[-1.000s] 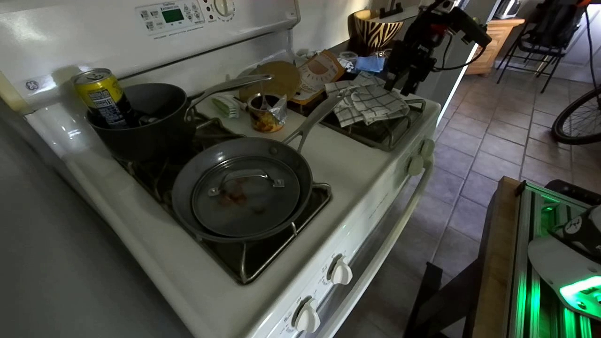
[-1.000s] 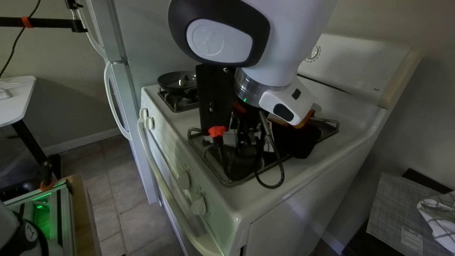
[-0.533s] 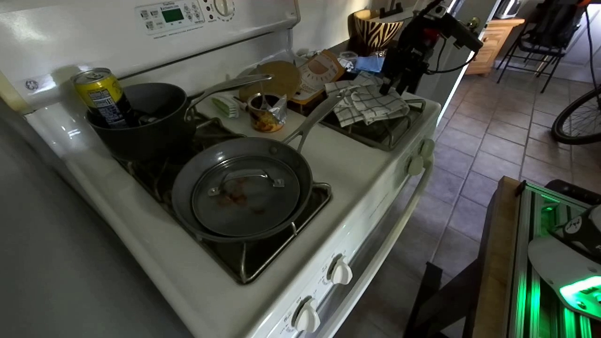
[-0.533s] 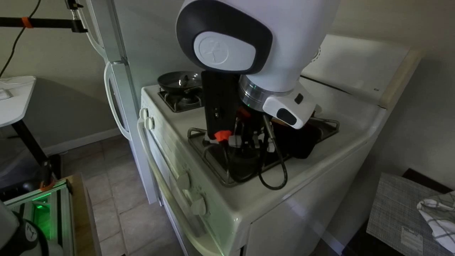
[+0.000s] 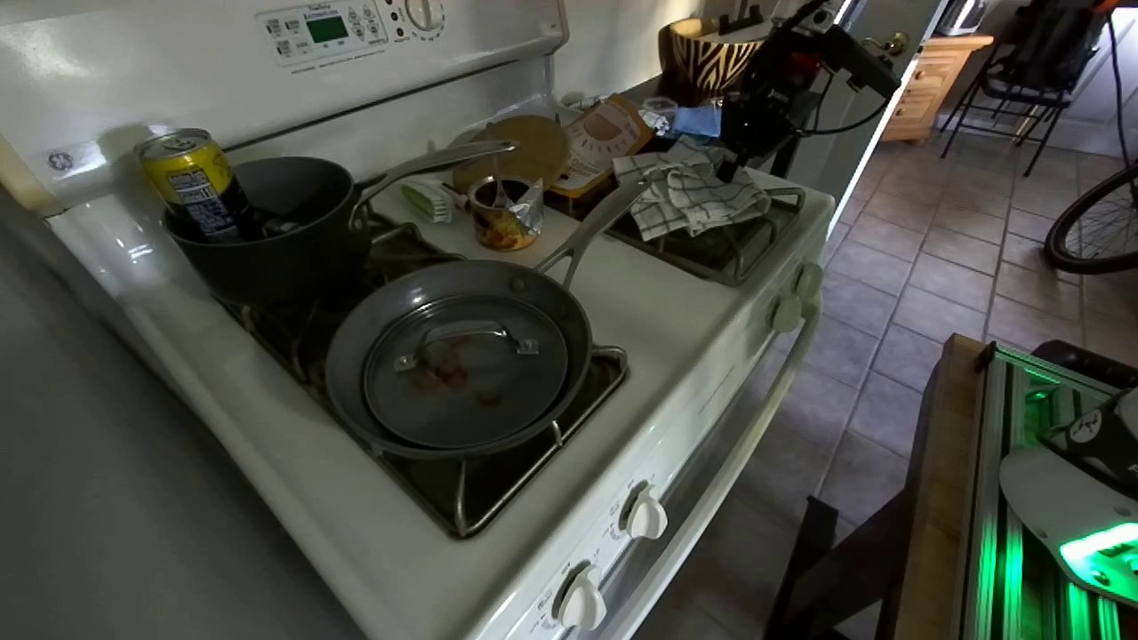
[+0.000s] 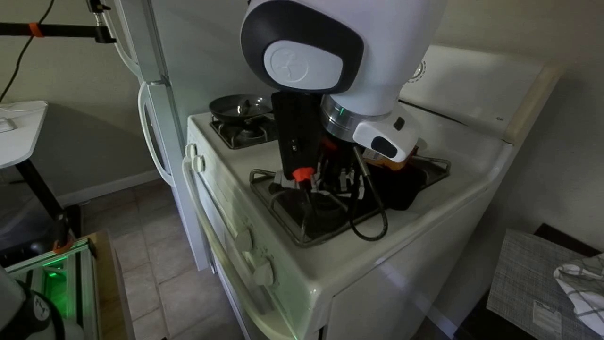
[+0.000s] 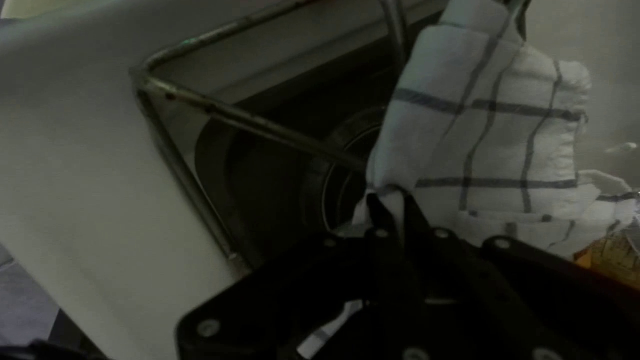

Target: Fold the towel, then put the towel on the pan

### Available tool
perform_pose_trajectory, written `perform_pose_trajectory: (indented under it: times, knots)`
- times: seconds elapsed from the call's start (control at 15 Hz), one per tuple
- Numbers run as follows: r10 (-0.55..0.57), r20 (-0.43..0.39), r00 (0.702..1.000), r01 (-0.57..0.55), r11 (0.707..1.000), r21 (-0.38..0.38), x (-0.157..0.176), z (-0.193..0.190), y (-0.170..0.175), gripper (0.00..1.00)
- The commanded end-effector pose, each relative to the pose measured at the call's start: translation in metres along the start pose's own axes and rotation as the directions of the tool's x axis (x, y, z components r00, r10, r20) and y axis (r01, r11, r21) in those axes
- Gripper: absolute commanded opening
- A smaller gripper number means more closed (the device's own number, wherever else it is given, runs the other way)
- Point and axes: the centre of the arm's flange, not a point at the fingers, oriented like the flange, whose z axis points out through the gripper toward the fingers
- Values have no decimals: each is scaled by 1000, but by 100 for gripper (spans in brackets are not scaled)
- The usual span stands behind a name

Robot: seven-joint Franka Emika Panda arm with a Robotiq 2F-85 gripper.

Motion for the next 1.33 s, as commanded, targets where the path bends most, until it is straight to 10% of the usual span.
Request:
perform_pose_trajectory:
  times: [0.0, 0.73, 1.27]
  knots:
    - [-40, 6, 999, 40, 997, 59, -7, -39, -30, 2]
    - [-482, -53, 875, 485, 873, 58, -58, -212, -226, 2]
    - [-631, 146, 762, 565, 758, 327, -99, -106, -333, 2]
